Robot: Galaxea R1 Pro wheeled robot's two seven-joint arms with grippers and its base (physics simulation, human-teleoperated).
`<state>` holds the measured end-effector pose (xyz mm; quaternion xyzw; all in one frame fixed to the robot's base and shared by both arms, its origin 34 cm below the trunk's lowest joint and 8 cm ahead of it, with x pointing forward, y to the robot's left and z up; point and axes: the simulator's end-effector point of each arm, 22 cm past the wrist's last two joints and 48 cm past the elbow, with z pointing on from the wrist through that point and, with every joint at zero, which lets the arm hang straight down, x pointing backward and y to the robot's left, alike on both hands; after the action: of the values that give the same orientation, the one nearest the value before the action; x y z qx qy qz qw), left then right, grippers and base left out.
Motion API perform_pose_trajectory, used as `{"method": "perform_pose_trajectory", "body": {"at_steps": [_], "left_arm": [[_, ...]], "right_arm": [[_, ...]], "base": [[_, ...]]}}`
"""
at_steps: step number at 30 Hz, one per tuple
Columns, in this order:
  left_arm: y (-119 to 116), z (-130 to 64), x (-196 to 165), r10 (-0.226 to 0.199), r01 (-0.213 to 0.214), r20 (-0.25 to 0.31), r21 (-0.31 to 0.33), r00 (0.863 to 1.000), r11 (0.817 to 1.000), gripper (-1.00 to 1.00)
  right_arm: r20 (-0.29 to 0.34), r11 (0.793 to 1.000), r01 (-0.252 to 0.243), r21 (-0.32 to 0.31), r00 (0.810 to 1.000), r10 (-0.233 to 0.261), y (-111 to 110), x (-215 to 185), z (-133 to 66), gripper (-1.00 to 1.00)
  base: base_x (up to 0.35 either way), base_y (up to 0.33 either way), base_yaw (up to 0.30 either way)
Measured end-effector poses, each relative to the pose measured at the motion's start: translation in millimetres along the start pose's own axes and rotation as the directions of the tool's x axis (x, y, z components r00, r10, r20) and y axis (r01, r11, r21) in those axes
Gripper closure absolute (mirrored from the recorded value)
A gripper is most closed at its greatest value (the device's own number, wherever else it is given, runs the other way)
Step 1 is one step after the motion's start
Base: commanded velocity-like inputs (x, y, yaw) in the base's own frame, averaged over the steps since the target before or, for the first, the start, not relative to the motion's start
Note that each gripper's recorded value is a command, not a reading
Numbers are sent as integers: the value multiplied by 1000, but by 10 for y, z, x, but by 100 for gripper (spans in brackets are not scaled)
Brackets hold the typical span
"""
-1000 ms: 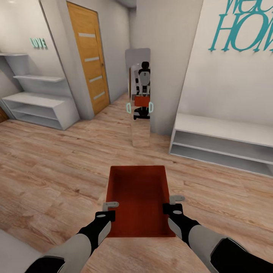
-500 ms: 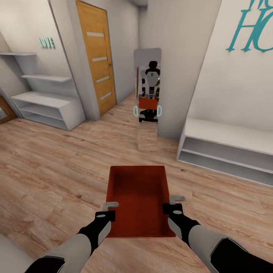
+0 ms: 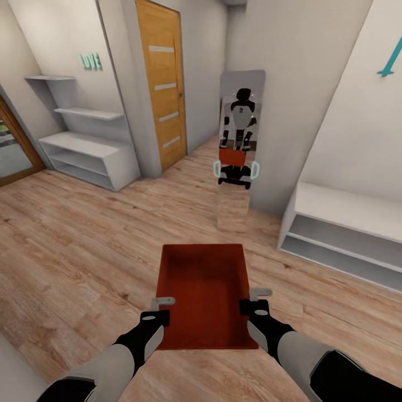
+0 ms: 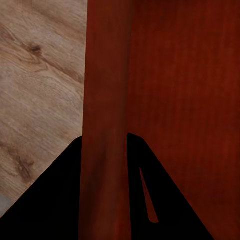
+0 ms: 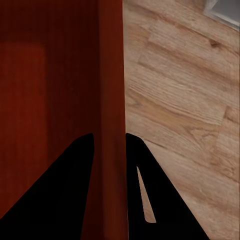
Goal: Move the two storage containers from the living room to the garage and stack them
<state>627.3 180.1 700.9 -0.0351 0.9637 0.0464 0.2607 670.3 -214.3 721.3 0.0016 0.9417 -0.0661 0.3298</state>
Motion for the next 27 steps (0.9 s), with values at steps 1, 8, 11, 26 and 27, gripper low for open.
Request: {"method": "perform_pose_trajectory", "body": {"at_steps": [1, 8, 11, 26, 27], "left_arm": [[0, 0, 0, 0, 0, 0, 0, 1000, 1000, 100], [0, 0, 0, 0, 0, 0, 0, 1000, 1000, 100], [0, 0, 1, 0, 0, 0, 0, 1000, 1000, 100], [-4, -2, -3, 0, 0, 1, -1, 1000, 1000, 100], [-4, -2, -3, 0, 0, 1, -1, 1000, 1000, 100]], "right_arm": [[0, 1000, 0, 0, 1000, 0, 0, 0, 0, 100], [0, 1000, 0, 0, 1000, 0, 0, 0, 0, 100], [0, 1000, 0, 0, 1000, 0, 0, 0, 0, 100], [1, 1000, 0, 0, 1000, 0, -4, -2, 1, 100], [1, 1000, 0, 0, 1000, 0, -4, -3, 1, 100]], "base": [[325, 0, 3], [325, 0, 1], [325, 0, 41], [325, 0, 248], [325, 0, 269]]}}
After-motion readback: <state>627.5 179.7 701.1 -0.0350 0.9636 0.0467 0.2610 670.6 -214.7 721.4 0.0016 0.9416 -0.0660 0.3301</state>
